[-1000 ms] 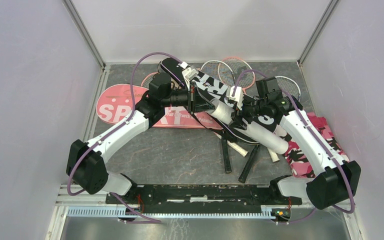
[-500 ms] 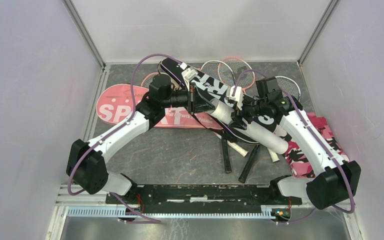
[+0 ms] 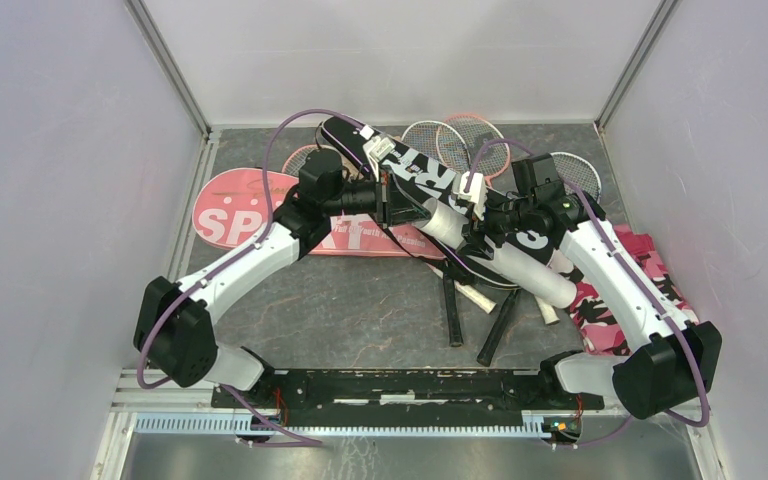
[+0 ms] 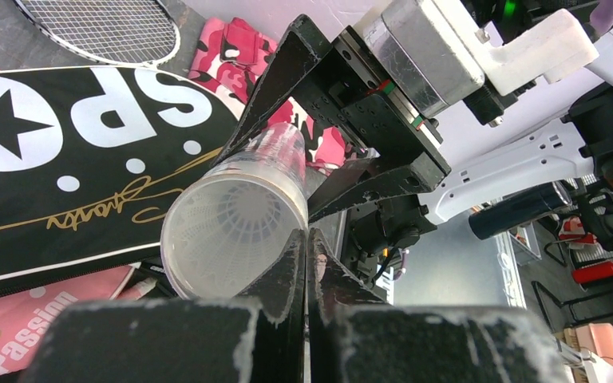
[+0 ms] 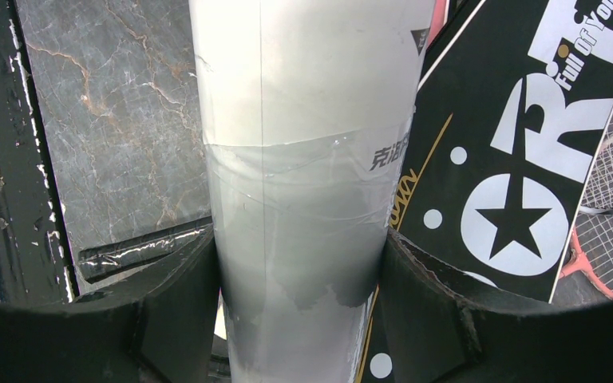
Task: Pack up the badminton gear
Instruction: Close the lid on the shuttle tube.
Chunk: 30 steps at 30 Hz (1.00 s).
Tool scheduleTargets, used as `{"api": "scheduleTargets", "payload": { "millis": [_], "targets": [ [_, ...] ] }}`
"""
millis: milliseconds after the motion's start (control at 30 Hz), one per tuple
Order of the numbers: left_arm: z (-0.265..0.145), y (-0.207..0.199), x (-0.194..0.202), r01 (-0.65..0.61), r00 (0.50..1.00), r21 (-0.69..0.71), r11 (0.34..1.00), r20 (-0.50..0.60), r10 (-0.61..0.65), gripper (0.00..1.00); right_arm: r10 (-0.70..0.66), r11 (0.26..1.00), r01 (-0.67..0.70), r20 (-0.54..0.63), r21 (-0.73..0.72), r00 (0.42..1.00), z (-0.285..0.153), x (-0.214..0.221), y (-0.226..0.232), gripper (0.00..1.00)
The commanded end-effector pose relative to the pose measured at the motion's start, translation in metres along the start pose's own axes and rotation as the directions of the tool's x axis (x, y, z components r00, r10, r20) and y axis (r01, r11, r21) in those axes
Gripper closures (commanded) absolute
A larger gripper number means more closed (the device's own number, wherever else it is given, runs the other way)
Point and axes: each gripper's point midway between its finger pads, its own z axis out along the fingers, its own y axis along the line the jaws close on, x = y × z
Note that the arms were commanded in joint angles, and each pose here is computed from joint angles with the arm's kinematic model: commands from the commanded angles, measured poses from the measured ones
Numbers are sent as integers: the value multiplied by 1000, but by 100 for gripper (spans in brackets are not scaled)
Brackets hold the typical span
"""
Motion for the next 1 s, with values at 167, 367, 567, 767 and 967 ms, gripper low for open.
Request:
{"api": "scheduleTargets", "payload": {
  "millis": [167, 367, 567, 767, 967],
  "targets": [
    [5, -5, -4, 36, 999, 49, 998, 13, -36, 98, -59, 998, 59, 85, 4, 995, -4, -23, -2, 99],
    [5, -6, -1, 53, 998, 61, 997, 12, -54, 98, -59, 998, 59, 90, 6, 994, -5, -25, -1, 99],
    [5, -5, 5, 84, 996, 77, 994, 20, -85, 98, -63, 998, 62, 101, 7, 993, -6, -29, -1, 100],
    [5, -2, 12, 97, 995, 79, 992, 10, -98, 87, -66, 998, 65, 100, 14, 993, -8, -30, -2, 99],
    [4, -2, 15, 93, 996, 78, 993, 7, -94, 77, -71, 997, 69, 97, 23, 993, -10, -30, -3, 100]
  ]
}}
